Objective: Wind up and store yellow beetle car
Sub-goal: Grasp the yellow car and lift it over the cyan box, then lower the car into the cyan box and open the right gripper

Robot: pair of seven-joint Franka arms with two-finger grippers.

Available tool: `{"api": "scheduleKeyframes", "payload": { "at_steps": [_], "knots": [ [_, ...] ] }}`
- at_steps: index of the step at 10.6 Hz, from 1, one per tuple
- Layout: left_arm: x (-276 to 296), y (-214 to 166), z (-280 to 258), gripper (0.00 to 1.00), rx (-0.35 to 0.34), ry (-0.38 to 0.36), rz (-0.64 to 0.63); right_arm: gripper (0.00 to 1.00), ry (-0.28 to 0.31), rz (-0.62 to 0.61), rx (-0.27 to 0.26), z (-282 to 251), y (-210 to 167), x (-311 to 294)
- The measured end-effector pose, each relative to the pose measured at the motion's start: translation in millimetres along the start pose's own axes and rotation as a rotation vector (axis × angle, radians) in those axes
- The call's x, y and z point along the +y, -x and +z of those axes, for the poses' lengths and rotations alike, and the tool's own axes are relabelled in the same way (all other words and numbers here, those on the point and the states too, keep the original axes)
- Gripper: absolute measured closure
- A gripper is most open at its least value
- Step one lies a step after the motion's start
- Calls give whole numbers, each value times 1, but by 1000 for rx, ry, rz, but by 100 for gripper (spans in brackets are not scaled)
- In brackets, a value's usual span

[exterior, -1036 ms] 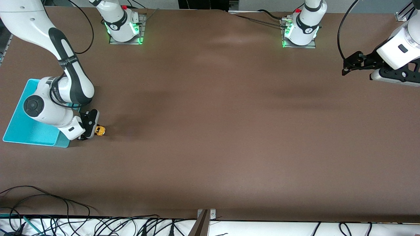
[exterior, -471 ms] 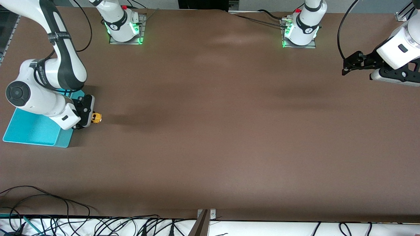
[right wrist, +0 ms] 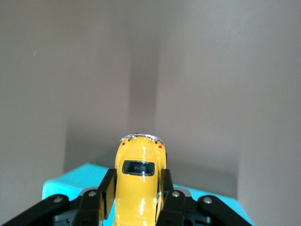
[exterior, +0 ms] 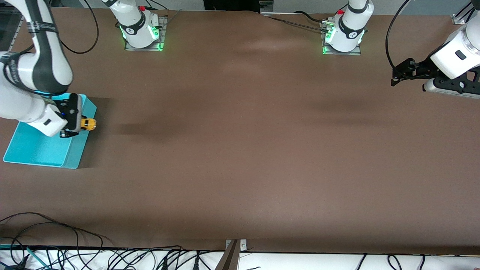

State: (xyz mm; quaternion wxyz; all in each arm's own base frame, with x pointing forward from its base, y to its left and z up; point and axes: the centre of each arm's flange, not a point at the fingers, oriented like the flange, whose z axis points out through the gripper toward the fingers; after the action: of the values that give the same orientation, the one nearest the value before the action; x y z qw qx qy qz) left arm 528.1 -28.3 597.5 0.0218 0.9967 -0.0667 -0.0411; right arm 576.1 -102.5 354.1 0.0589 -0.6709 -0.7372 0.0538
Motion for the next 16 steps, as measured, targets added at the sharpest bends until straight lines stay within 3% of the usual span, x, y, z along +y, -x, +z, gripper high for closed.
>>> {"api": "scheduleKeyframes", "payload": {
  "at_steps": [2, 5, 7, 12, 16],
  "knots": [
    [0, 0, 0, 0, 0, 0, 0, 57, -11, -48, 3, 6, 46, -16],
    [0, 0, 0, 0, 0, 0, 0, 57, -40, -102, -45, 17, 92, -32],
    [0, 0, 0, 0, 0, 0, -1, 57, -19, -145, -53, 33, 115, -33],
    [0, 0, 0, 0, 0, 0, -1, 57, -19, -204, -1, 110, 153, -34],
    [0, 0, 0, 0, 0, 0, -1, 57, -42, -184, 29, 134, 165, -43]
  ]
}}
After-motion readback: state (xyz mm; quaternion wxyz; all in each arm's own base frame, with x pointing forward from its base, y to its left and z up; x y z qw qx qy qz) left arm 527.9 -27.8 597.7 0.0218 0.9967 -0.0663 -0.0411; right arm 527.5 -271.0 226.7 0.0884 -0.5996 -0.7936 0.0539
